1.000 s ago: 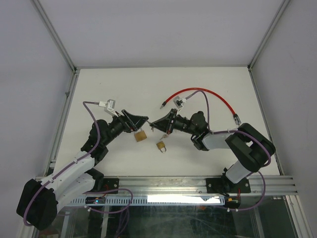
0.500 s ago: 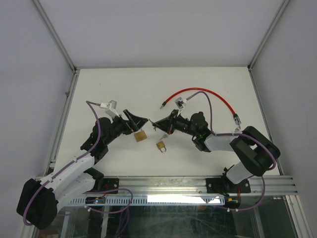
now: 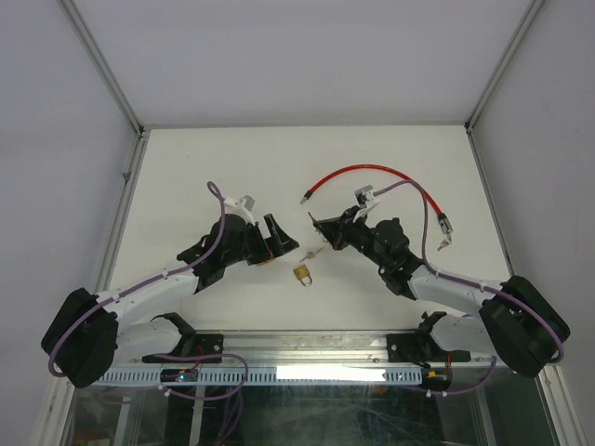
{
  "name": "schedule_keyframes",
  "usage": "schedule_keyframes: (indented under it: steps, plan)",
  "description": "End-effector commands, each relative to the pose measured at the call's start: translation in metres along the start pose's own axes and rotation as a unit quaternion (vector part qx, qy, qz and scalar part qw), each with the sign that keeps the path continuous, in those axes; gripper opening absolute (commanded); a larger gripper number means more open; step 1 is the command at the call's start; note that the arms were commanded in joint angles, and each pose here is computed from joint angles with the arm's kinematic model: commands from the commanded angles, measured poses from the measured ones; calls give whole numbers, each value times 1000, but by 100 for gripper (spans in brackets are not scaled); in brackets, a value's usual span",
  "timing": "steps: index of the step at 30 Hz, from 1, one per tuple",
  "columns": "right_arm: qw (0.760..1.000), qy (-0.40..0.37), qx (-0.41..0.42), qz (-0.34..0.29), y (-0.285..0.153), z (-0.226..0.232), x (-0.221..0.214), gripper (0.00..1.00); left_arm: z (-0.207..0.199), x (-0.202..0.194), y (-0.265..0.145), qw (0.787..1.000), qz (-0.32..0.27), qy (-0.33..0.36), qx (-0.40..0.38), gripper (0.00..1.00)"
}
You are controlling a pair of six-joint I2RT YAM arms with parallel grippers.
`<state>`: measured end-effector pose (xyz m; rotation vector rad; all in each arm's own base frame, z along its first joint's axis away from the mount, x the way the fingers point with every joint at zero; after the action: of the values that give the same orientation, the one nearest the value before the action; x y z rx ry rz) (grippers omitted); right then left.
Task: Unlock with the key
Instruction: Pick up the lock from the center of the board.
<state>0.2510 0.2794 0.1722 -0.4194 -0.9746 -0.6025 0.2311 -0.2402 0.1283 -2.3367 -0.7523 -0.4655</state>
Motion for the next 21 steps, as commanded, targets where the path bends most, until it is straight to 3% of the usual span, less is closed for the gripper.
schedule_keyframes:
  steps: [1,15,21]
  plan:
    - [995,-41,-86,-42,-12,-31,17,0,-20,0,11,1000,-6,22,19,98]
    - [987,-25,-146,-70,-33,-56,27,0,-21,-38,51,990,53,95,89,98]
    - [983,-7,-165,-82,-39,-64,30,0,-42,-24,72,974,67,211,55,99]
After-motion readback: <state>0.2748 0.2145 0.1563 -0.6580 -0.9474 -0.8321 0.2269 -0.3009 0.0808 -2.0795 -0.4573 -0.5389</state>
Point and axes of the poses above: each gripper's point midway between its finger pads, its own y axis out along the fingers, its own z axis along the line the jaws close on, x = y × z, the point moved 1 cm from there along -y, back along the fingers, and after that the axes turned 1 degree about y, right-handed, at the moved point
